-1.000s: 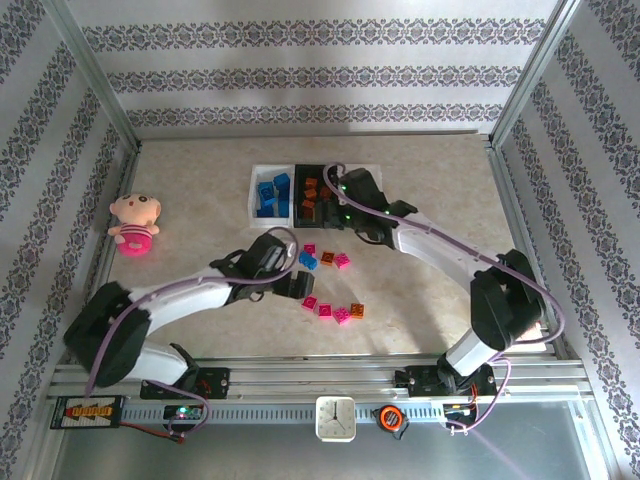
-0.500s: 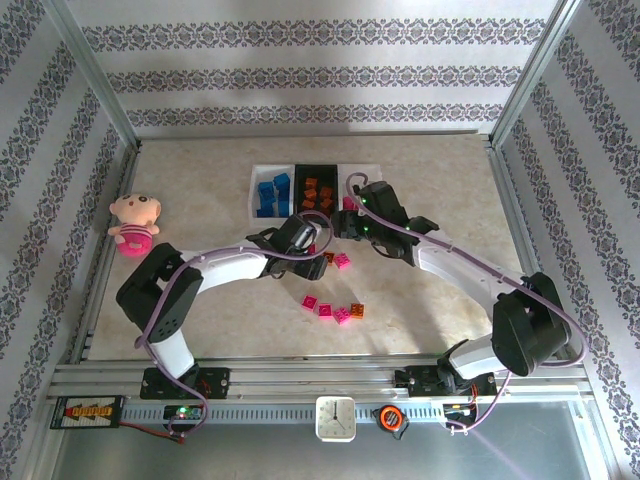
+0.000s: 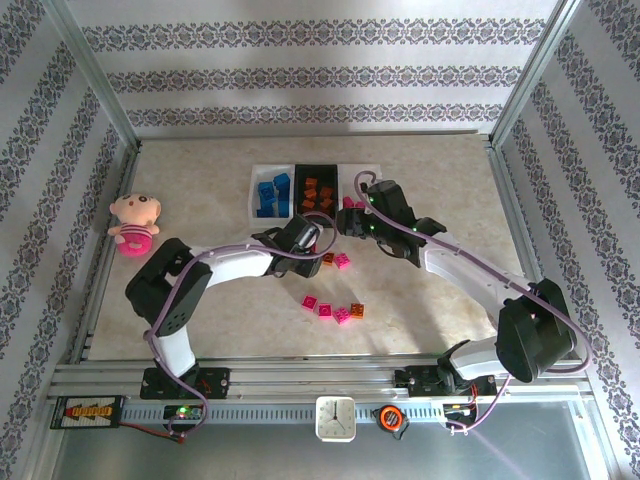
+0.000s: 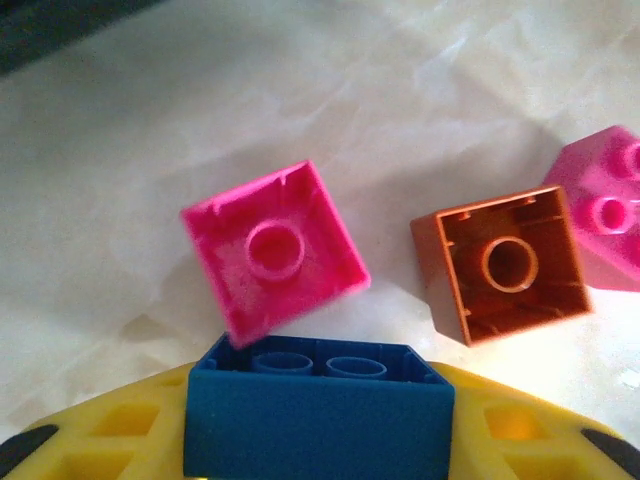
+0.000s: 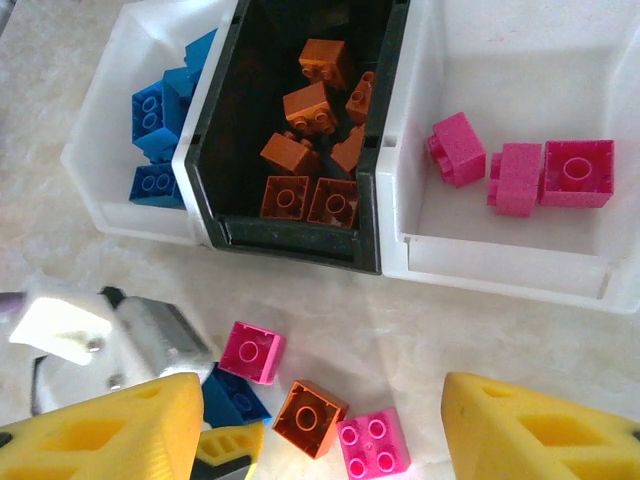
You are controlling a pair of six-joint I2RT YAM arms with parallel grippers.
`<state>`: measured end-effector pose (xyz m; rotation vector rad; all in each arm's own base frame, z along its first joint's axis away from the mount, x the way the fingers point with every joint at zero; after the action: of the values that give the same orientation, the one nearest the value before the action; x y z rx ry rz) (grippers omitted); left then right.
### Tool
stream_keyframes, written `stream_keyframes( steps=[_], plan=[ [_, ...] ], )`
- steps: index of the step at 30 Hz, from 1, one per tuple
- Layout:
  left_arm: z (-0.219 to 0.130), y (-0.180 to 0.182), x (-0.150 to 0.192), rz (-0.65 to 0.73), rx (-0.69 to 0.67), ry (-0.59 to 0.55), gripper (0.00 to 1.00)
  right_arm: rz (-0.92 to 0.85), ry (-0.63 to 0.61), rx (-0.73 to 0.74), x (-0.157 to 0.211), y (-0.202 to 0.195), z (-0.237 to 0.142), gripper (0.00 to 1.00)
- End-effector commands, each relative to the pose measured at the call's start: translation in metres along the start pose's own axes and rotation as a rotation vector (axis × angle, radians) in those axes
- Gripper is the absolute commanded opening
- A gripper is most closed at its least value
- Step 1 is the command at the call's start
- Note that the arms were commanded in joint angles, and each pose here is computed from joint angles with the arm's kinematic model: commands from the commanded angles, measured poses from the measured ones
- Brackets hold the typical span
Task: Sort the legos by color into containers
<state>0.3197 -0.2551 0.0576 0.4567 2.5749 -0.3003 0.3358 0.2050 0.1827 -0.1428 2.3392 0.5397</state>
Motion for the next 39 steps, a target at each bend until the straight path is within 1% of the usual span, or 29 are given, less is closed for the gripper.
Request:
stream_keyframes(
  steps=[1, 4, 6, 9, 12, 15, 17, 21, 28, 30, 32, 34, 37, 39],
  plan=[
    [-0.040, -0.004, -0.018, -0.041, 0.029, -0.103, 0.38, 0.016, -0.020, -0.004, -0.001, -0.003, -0.006, 0.65],
    [-0.071, 0.013, -0.035, -0.106, 0.019, -0.193, 0.37, 0.021, -0.020, -0.007, 0.001, -0.004, -0.008, 0.65],
    [-0.092, 0.037, -0.052, -0.172, -0.018, -0.268, 0.37, 0.024, -0.020, -0.005, 0.002, -0.005, -0.009, 0.65],
    [-0.105, 0.076, -0.074, -0.267, -0.077, -0.320, 0.37, 0.027, -0.017, -0.004, 0.005, -0.007, -0.010, 0.65],
    [-0.095, 0.107, -0.089, -0.339, -0.106, -0.312, 0.36, 0.030, -0.011, 0.001, 0.008, -0.009, -0.011, 0.65],
    [-0.077, 0.122, -0.102, -0.378, -0.111, -0.307, 0.35, 0.033, -0.008, 0.010, 0.012, -0.013, -0.014, 0.65],
    [-0.066, 0.126, -0.110, -0.386, -0.114, -0.294, 0.36, 0.035, -0.006, 0.015, 0.015, -0.015, -0.016, 0.65],
    [-0.047, 0.134, -0.126, -0.401, -0.128, -0.284, 0.40, 0.038, 0.011, 0.023, 0.024, -0.020, -0.020, 0.65],
    [-0.033, 0.142, -0.151, -0.420, -0.135, -0.293, 0.47, 0.058, 0.040, 0.024, 0.043, -0.026, -0.024, 0.65],
    [-0.031, 0.143, -0.158, -0.427, -0.126, -0.299, 0.51, 0.064, 0.050, 0.022, 0.048, -0.027, -0.024, 0.66],
    [-0.030, 0.144, -0.164, -0.430, -0.124, -0.302, 0.62, 0.067, 0.065, 0.016, 0.053, -0.027, -0.024, 0.67],
    [-0.034, 0.142, -0.170, -0.436, -0.110, -0.315, 0.69, 0.065, 0.090, 0.012, 0.059, -0.027, -0.022, 0.67],
    [-0.050, 0.134, -0.179, -0.441, -0.062, -0.351, 0.78, 0.057, 0.132, 0.014, 0.068, -0.027, -0.018, 0.68],
    [-0.069, 0.126, -0.185, -0.444, -0.020, -0.389, 0.83, 0.047, 0.161, 0.014, 0.075, -0.026, -0.013, 0.68]
  ],
)
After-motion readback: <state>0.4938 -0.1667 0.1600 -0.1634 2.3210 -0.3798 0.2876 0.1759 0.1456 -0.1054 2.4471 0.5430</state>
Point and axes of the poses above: each hand's point on the last joint's axis, 136 mm out from that joint toward the fingers, its own z axis out along the fingers, its own y axis along the line the jaws close on, x = y × z, the point moved 2 cm from there along -z, back along the fingers, and after that the axes turned 4 degrees about -z, right-handed, at the moved point
